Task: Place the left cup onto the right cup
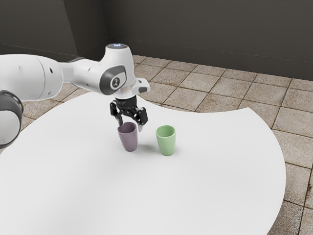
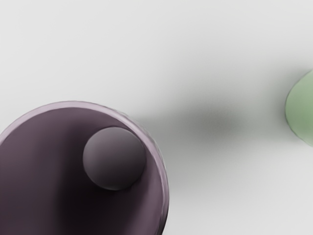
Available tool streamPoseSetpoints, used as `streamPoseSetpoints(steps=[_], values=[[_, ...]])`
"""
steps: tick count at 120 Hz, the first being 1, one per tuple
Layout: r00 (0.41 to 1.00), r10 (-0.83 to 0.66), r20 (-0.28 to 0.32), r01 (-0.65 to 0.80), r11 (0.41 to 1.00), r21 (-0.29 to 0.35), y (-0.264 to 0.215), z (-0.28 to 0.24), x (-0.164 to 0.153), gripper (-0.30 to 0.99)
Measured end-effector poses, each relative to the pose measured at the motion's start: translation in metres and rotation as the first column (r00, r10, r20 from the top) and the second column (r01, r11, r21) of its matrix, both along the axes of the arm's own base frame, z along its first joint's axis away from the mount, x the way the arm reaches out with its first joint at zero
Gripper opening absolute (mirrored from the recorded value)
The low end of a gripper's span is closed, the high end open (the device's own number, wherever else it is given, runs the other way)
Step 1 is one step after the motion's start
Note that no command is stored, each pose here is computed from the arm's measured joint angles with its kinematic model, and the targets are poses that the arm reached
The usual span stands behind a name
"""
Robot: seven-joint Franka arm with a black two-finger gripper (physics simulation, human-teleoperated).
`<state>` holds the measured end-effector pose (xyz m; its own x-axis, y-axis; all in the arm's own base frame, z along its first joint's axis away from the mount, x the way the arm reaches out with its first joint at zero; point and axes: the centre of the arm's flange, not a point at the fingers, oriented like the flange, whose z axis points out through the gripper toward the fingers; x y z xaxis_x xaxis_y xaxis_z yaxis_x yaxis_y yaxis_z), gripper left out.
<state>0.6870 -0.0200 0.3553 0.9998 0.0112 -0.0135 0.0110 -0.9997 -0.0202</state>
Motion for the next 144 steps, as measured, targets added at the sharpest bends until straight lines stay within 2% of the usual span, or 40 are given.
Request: streamPoseSetpoints(steps=[52, 80, 144], values=[[1.0, 0.0, 0.001, 0.0, 1.0, -0.001, 0.001, -0.011, 0.002, 0.69], [1.0, 0.001, 0.002, -0.001, 1.0, -0.003, 0.001, -0.015, 0.003, 0.65], [1.0, 0.0, 0.007, 0.0, 1.0, -0.004, 0.0, -0.016, 0.004, 0.32]])
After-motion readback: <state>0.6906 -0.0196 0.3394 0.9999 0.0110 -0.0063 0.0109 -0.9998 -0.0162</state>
